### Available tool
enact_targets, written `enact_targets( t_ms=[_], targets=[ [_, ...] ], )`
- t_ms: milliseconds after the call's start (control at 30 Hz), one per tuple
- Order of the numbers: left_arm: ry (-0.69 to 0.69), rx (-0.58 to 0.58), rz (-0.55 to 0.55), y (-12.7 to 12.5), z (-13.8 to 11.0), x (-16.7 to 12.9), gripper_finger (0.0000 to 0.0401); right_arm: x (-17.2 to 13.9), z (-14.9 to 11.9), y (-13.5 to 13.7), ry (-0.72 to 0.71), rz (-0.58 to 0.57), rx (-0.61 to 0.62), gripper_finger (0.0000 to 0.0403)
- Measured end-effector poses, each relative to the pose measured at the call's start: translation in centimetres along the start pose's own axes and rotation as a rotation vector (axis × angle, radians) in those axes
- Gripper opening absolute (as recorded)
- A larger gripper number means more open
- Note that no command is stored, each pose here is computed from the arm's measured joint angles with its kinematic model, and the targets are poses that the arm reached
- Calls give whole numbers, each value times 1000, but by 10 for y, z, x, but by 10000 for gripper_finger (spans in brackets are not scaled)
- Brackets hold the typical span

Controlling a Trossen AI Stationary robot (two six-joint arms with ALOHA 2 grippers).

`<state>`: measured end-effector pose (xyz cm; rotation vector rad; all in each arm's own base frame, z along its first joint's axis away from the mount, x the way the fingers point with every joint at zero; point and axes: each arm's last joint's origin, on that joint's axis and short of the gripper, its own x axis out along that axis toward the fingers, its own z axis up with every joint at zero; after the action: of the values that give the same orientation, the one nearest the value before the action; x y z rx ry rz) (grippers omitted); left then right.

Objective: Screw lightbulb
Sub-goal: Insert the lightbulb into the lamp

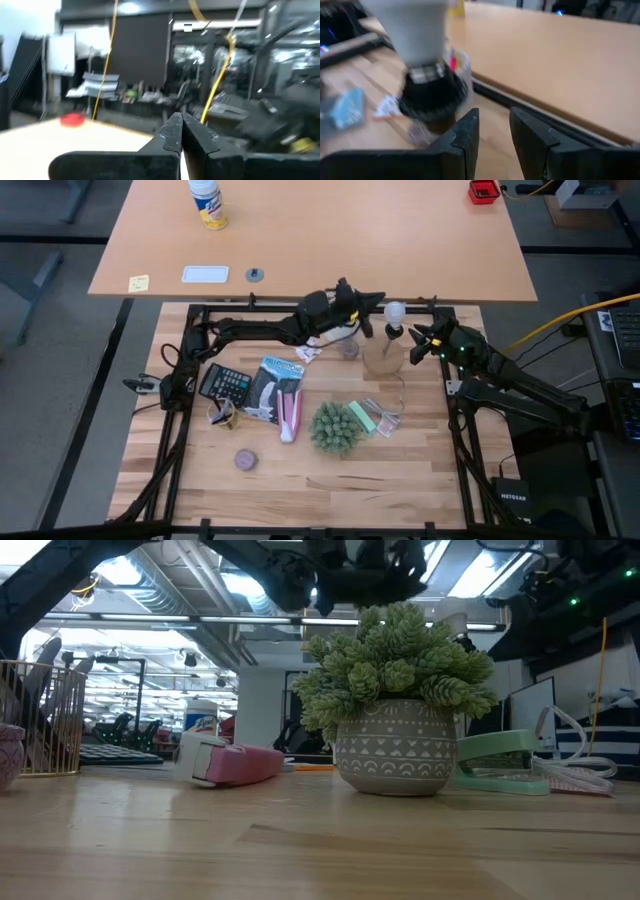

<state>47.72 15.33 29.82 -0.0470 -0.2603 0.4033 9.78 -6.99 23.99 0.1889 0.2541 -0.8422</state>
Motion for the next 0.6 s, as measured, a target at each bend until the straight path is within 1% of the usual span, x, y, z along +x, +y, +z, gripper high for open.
enact_targets(
  t_ms=[100, 200, 300, 467, 600],
  targets=[
    [109, -20, 32, 10, -10, 0, 0, -1, 9, 2, -89, 26, 16, 113],
    [204, -11, 40, 12, -19, -1, 0, -4, 19, 2, -193, 38, 8, 113],
    [268, 12, 47, 12, -25, -3, 0, -9, 28, 2, -293, 45, 27, 113],
    [284, 36, 45, 12, -27, -3, 0, -15, 41, 2, -440, 65, 65, 113],
    [257, 33, 43, 11, -24, -2, 0, -11, 47, 5, -480, 101, 69, 113]
  ],
)
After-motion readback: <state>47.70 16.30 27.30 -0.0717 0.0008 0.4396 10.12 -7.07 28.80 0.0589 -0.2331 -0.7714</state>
